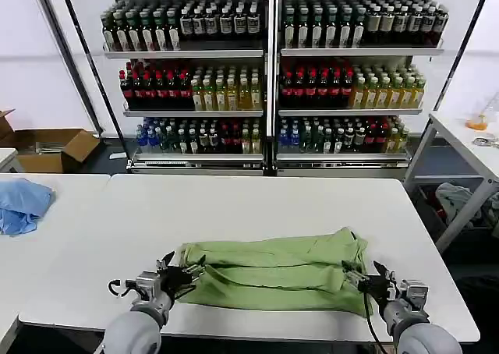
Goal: Fold and organize the clothes.
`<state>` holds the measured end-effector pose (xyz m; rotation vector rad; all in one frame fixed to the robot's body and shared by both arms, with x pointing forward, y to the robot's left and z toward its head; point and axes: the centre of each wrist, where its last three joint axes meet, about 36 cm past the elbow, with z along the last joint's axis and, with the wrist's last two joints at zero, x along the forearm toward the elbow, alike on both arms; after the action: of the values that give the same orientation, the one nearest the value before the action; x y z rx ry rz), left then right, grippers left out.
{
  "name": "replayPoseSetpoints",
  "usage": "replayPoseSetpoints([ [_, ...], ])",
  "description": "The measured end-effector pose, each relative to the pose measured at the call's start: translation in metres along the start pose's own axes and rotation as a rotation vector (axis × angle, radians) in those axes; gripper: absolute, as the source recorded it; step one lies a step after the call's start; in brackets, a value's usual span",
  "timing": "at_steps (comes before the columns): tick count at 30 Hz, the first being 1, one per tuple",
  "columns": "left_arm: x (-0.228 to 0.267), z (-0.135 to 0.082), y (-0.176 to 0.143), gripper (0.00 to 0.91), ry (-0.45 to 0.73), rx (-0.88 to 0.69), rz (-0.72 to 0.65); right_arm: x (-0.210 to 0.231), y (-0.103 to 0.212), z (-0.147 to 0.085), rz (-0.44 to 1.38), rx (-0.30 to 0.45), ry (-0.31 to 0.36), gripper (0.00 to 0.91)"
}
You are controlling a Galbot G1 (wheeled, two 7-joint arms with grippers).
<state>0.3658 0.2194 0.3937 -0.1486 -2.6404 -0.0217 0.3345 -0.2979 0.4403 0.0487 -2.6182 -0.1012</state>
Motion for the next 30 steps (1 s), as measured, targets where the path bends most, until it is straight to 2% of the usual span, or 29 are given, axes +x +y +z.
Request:
replayPoseSetpoints([
  [1, -0.001, 0.003, -0.003, 0.665, 0.001, 0.006, -0.007, 0.0, 0.0, 0.0, 0.0, 0.0, 0.001, 0.907],
  [2, -0.002, 0.005, -0.005, 0.484, 0.002, 0.011, -0.014, 0.0, 0.0, 0.001, 0.001, 0.0, 0.001, 0.907],
  [3, -0.003, 0.007, -0.007, 0.242, 0.003, 0.016, -0.021, 0.0, 0.0, 0.001, 0.001, -0.001, 0.001, 0.907],
  [4, -0.003, 0.009, -0.01, 0.121, 0.004, 0.022, -0.026, 0.0, 0.0, 0.001, 0.002, -0.001, 0.001, 0.907],
  [6, -0.004, 0.013, -0.014, 0.05, 0.004, 0.031, -0.033, 0.0, 0.0, 0.001, 0.002, -0.001, 0.0, 0.907],
  [8, -0.004, 0.017, -0.018, 0.02, 0.007, 0.042, -0.038, 0.0, 0.0, 0.0, 0.004, -0.002, -0.001, 0.907],
  [20, -0.003, 0.027, -0.024, 0.02, 0.007, 0.093, -0.052, -0.001, 0.001, 0.001, 0.009, -0.01, -0.008, 0.907],
  [25, -0.002, 0.022, -0.019, 0.02, -0.008, 0.109, -0.057, -0.002, 0.0, 0.0, 0.01, -0.013, -0.014, 0.907],
  [30, 0.0, 0.01, 0.004, 0.02, -0.039, 0.106, -0.093, -0.002, 0.0, -0.003, 0.008, -0.011, -0.02, 0.907],
])
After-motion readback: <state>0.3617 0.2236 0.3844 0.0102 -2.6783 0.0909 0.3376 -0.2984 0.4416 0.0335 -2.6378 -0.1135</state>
